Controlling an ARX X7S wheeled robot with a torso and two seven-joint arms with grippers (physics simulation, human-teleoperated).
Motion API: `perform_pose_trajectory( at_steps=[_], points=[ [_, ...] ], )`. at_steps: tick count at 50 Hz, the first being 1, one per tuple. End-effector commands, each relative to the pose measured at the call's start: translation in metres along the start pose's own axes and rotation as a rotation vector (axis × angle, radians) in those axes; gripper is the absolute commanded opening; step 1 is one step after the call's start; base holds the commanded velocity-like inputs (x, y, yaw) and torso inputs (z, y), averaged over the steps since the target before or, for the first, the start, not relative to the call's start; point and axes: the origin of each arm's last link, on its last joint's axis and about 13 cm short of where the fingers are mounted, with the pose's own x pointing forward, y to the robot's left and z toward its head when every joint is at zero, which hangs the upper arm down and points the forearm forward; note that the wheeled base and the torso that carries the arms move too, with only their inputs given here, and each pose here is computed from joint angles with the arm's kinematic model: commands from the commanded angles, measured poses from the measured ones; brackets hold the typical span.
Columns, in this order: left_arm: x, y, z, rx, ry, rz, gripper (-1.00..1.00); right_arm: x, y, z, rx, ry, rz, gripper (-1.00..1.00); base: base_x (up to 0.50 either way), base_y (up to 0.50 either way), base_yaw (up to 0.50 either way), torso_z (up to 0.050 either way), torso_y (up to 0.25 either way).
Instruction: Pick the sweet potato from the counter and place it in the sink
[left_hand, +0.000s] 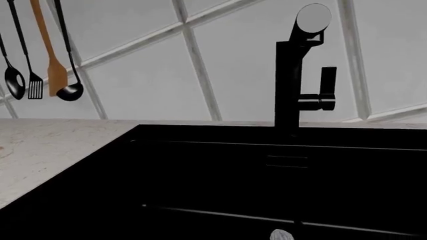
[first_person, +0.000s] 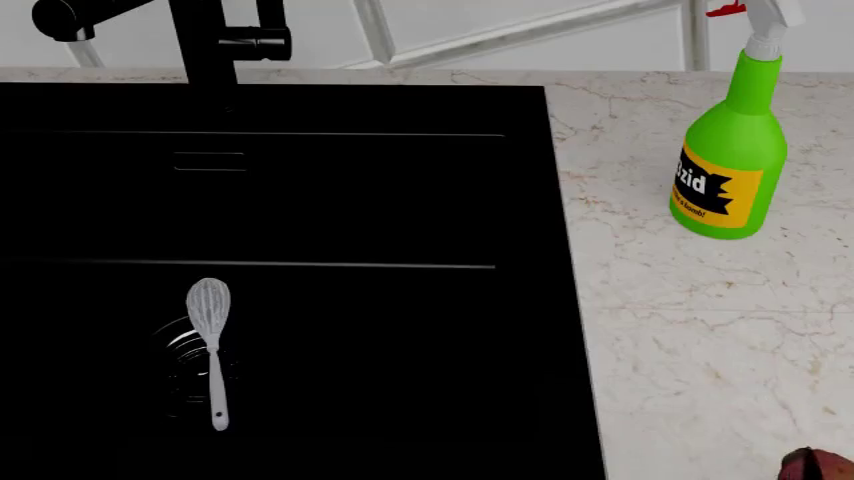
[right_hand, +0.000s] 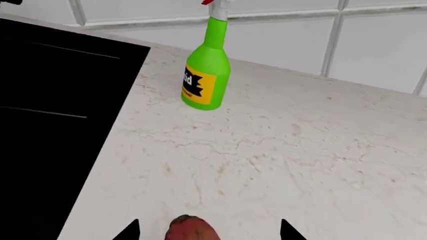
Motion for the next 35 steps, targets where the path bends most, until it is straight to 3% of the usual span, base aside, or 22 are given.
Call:
perform_pose_trajectory(
  at_steps=[1,11,35],
  points=[
    [0.001,0.000,-0.001,0.002,0.006,-0.003,1.00,-0.007,-0.004,-0.004,-0.019,0.054,0.010,1.00,0.00,0.00,0.00,0.000,0.000],
    [0.001,0.000,-0.004,-0.001,0.009,-0.005,1.00,-0.003,-0.008,-0.004,-0.019,0.069,0.008,1.00,0.00,0.00,0.00,0.000,0.000],
    [0.001,-0.002,-0.003,0.008,0.011,-0.007,1.00,0.037,-0.006,-0.017,0.006,0.072,0.042,1.00,0.00,0.00,0.00,0.000,0.000]
  ],
)
